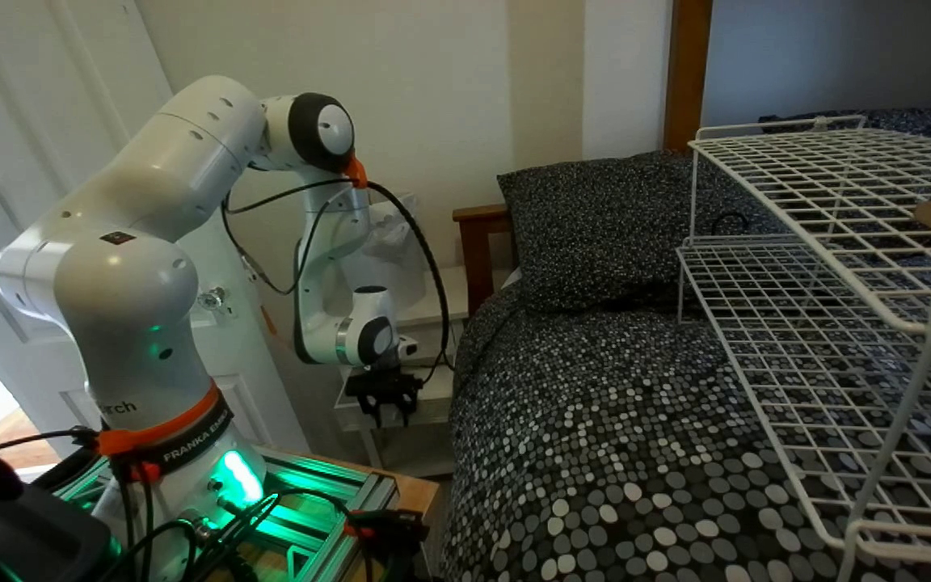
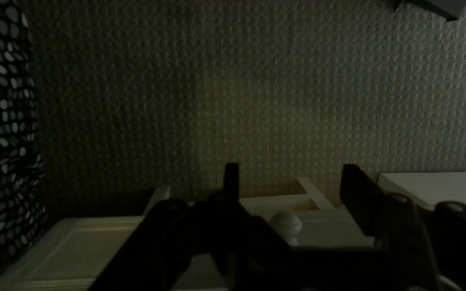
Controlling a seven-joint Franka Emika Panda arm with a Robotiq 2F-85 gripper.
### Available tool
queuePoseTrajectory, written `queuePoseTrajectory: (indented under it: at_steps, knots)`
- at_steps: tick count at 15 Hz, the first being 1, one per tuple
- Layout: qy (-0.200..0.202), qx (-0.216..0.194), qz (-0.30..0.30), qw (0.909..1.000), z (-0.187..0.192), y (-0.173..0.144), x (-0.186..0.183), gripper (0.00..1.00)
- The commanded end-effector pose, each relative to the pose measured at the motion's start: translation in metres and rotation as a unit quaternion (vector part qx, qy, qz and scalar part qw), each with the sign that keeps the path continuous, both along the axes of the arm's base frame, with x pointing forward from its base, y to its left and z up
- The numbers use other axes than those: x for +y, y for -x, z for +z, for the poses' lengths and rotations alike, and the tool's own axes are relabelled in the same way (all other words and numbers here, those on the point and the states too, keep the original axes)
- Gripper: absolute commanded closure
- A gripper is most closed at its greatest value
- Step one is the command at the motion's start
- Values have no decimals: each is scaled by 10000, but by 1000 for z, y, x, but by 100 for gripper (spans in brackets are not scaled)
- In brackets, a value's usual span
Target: Open the bottom drawer
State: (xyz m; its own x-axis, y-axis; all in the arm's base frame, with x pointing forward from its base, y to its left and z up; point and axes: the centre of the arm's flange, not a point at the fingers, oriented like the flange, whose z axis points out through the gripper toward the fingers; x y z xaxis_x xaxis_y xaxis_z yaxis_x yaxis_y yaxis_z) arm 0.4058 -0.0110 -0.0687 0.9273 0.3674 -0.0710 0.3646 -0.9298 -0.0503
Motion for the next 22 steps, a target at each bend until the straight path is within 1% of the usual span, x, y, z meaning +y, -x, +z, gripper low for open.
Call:
queuePoseTrajectory:
  at_steps: [1, 3, 4, 5, 6, 8, 10, 11, 12, 13, 16, 17, 18, 20, 22]
  knots:
    - [-105, 27, -201, 9997, 36, 2, 18, 1]
    - [-154, -164, -373, 9991, 66, -3, 29, 0]
    - [-170, -177, -520, 9983, 83, -7, 33, 0]
    - [-120, -274, -739, 9968, 99, -13, 35, 0]
    - [-24, -406, -1028, 9939, 116, -21, 34, 0]
    - [22, -742, -1524, 9855, 146, -36, 32, 0]
    - [115, -1029, -1789, 9784, 176, -49, 31, 1]
    - [206, -1092, -1871, 9760, 190, -54, 29, 0]
    - [224, -1221, -1963, 9727, 203, -58, 28, 0]
    - [227, -1264, -2032, 9707, 216, -61, 28, 0]
    - [159, -1196, -2078, 9707, 251, -58, 35, 0]
    - [92, -1096, -2000, 9736, 261, -56, 39, 0]
    - [115, -1252, -1934, 9730, 234, -72, 29, 0]
    - [96, -1200, -1906, 9742, 249, -69, 34, 0]
    - [87, -1204, -1906, 9742, 254, -65, 34, 0]
